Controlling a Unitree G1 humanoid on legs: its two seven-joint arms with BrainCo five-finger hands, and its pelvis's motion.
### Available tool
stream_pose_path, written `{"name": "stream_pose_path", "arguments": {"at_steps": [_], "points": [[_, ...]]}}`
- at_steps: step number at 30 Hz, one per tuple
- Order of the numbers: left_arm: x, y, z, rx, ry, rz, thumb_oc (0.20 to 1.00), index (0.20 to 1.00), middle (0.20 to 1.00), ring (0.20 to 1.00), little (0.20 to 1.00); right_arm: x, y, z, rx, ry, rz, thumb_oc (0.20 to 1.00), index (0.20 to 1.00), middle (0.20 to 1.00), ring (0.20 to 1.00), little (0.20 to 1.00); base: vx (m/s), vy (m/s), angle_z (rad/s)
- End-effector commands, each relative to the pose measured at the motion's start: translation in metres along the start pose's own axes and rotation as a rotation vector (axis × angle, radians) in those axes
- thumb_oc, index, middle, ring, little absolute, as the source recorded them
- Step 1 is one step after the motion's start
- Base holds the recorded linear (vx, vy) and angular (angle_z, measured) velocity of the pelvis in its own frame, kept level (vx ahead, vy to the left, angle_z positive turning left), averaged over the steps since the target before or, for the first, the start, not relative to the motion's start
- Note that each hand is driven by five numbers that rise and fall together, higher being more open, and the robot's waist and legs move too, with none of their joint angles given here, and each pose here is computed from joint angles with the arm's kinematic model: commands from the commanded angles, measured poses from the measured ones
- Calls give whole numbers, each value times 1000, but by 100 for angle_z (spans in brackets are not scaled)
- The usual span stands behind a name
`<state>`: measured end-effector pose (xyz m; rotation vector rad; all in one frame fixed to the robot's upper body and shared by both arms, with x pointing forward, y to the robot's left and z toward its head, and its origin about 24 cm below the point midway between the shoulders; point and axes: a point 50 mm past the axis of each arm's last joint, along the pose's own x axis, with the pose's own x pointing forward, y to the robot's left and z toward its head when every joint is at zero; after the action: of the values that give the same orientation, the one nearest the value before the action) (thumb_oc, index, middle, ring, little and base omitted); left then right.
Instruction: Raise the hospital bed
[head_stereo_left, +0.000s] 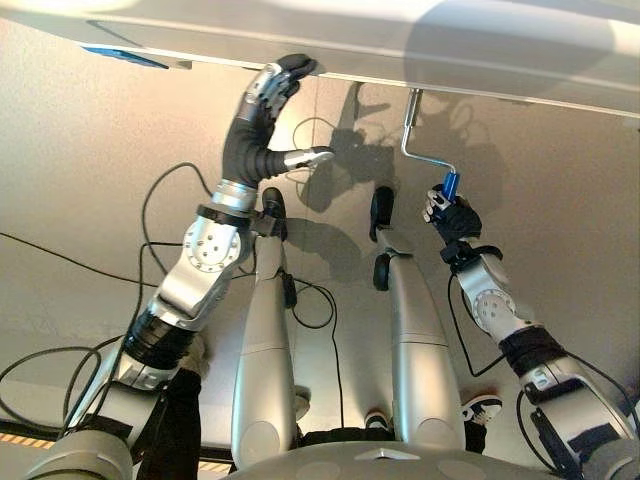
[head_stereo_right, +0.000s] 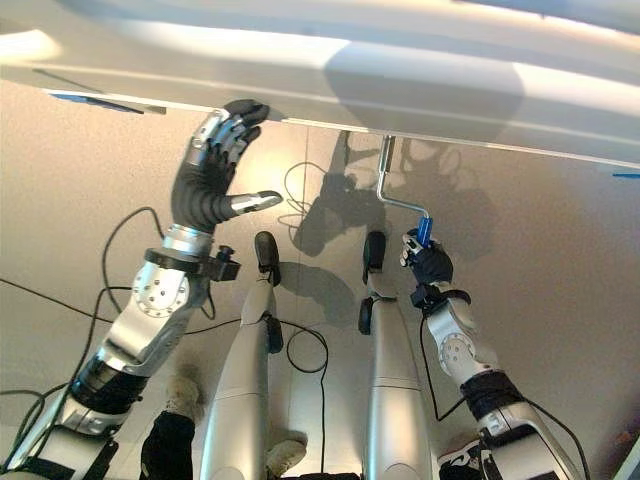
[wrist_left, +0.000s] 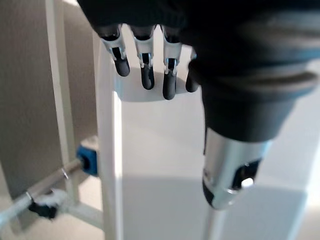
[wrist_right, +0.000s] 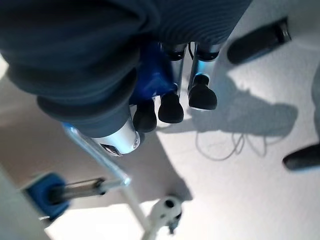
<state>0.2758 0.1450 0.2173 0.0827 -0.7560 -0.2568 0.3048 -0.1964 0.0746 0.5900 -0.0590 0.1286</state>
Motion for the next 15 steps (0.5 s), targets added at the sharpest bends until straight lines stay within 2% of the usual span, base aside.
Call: {"name": "stream_pose_path", "arguments": {"at_steps": [1, 3, 8, 15], "points": [[-1, 10, 26, 65, -136, -7, 1000, 1000, 1000, 1000, 1000, -12, 11, 30, 43, -157, 127, 200, 200, 200, 200, 200, 0, 0, 0], [-2, 13, 28, 79, -141, -2, 1000, 1000, 1000, 1000, 1000, -17, 16, 35, 48, -169, 179, 200, 200, 200, 200, 200, 0, 0, 0], [-15, 23, 42, 130, -172, -10, 1000, 1000, 1000, 1000, 1000, -40, 52, 61, 17, -207, 456, 200, 200, 200, 200, 200, 0, 0, 0], [-16, 20, 46, 64, -178, -61, 1000, 1000, 1000, 1000, 1000, -34, 93, 71, -28, -191, 659, 200, 200, 200, 200, 200, 0, 7, 4]]}}
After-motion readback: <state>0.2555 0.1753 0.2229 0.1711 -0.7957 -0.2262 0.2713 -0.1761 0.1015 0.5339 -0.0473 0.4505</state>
